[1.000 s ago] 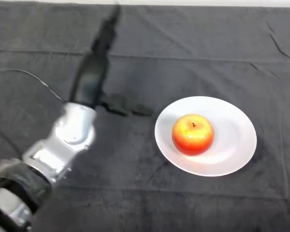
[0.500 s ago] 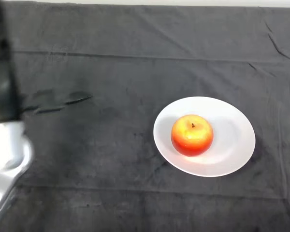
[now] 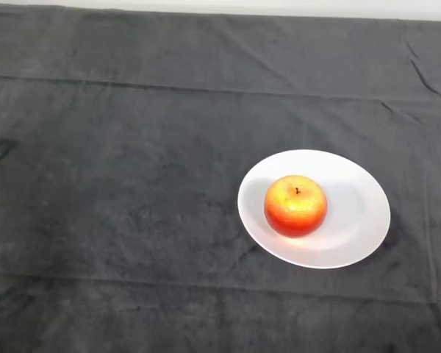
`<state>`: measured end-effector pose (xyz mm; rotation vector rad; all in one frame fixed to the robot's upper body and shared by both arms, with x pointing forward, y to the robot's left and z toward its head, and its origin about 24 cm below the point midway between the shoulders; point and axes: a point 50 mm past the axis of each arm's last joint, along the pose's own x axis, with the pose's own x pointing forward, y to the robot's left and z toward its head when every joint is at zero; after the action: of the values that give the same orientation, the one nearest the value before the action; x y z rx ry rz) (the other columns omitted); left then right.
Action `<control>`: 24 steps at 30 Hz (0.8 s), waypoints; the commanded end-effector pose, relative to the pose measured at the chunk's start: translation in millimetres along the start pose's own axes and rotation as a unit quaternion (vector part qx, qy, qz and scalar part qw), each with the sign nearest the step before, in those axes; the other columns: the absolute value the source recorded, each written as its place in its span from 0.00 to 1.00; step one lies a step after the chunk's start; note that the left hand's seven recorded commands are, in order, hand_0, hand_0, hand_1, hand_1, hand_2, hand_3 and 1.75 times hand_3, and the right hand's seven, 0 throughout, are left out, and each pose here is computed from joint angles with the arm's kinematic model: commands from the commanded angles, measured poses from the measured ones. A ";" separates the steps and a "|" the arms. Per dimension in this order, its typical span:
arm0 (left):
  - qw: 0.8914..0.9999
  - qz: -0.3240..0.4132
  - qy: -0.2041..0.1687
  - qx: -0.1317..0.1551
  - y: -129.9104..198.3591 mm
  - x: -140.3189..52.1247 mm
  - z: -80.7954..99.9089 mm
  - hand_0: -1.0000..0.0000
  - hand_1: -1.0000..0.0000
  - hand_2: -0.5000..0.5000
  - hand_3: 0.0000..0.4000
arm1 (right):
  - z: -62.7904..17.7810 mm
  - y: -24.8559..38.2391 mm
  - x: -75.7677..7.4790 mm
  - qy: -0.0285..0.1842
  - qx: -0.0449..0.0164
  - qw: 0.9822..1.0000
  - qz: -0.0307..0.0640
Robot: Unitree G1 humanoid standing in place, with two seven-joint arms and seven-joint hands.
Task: Move the apple to the plate
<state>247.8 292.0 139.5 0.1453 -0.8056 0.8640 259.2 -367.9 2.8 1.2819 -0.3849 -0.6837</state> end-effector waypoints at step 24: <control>0.997 0.062 -0.027 0.032 10.6 -6.6 -12.3 1.00 1.00 0.50 0.00 | 5.9 1.5 0.3 -0.018 0.005 1.000 0.007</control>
<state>242.5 295.7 121.8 0.1642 -0.8259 0.9822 259.2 -367.9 2.8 1.2820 -0.3849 -0.6838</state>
